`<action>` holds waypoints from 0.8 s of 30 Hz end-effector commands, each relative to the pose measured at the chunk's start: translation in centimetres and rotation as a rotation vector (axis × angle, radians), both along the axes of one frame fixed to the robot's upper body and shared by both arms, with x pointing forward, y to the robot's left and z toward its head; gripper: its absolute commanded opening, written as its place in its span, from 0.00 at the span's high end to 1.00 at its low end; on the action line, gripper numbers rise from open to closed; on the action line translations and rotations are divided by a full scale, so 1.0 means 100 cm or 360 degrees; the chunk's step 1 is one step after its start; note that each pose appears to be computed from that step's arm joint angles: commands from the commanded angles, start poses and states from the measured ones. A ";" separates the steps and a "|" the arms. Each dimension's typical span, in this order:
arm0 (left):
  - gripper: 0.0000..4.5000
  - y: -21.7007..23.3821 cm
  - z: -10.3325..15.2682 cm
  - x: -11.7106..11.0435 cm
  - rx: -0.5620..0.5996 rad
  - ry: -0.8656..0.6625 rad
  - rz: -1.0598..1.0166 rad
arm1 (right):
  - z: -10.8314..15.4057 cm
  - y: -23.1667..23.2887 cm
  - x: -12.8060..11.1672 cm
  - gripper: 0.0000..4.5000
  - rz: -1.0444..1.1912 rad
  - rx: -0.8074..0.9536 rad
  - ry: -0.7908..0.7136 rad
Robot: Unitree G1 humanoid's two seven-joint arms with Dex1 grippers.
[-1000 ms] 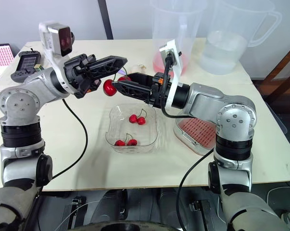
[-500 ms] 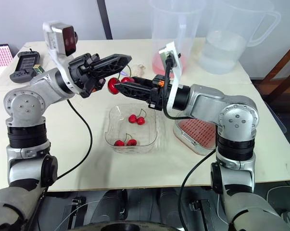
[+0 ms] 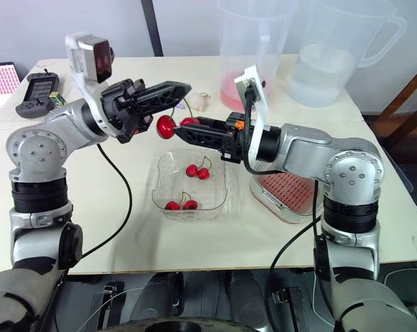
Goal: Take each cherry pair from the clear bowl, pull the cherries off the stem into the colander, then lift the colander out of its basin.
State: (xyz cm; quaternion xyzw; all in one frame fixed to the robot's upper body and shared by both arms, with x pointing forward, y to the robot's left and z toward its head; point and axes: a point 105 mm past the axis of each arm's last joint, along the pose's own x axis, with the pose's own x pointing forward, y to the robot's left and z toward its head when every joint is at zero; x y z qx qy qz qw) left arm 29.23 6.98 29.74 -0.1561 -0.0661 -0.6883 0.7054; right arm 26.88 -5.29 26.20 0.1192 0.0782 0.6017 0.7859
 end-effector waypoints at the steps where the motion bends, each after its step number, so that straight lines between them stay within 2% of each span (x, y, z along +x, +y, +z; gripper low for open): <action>1: 1.00 0.005 0.013 -0.002 -0.0055 -0.0096 0.0013 | -0.020 -0.007 -0.015 0.75 0.0093 -0.0183 0.0037; 5: 1.00 0.008 0.011 -0.001 -0.0039 -0.0095 0.0010 | -0.033 -0.019 -0.023 0.75 0.0093 -0.0303 0.0034; 14: 1.00 0.003 0.010 0.003 -0.0066 -0.0097 -0.0015 | -0.024 -0.039 -0.029 0.75 0.0038 -0.0368 -0.0026; 19: 1.00 0.003 0.010 0.003 -0.0068 -0.0097 -0.0026 | -0.014 -0.064 -0.021 0.75 -0.0098 -0.0488 -0.0117; 24: 1.00 0.005 0.008 0.004 -0.0058 -0.0107 -0.0001 | -0.023 -0.130 0.005 0.75 -0.0445 -0.1027 -0.0228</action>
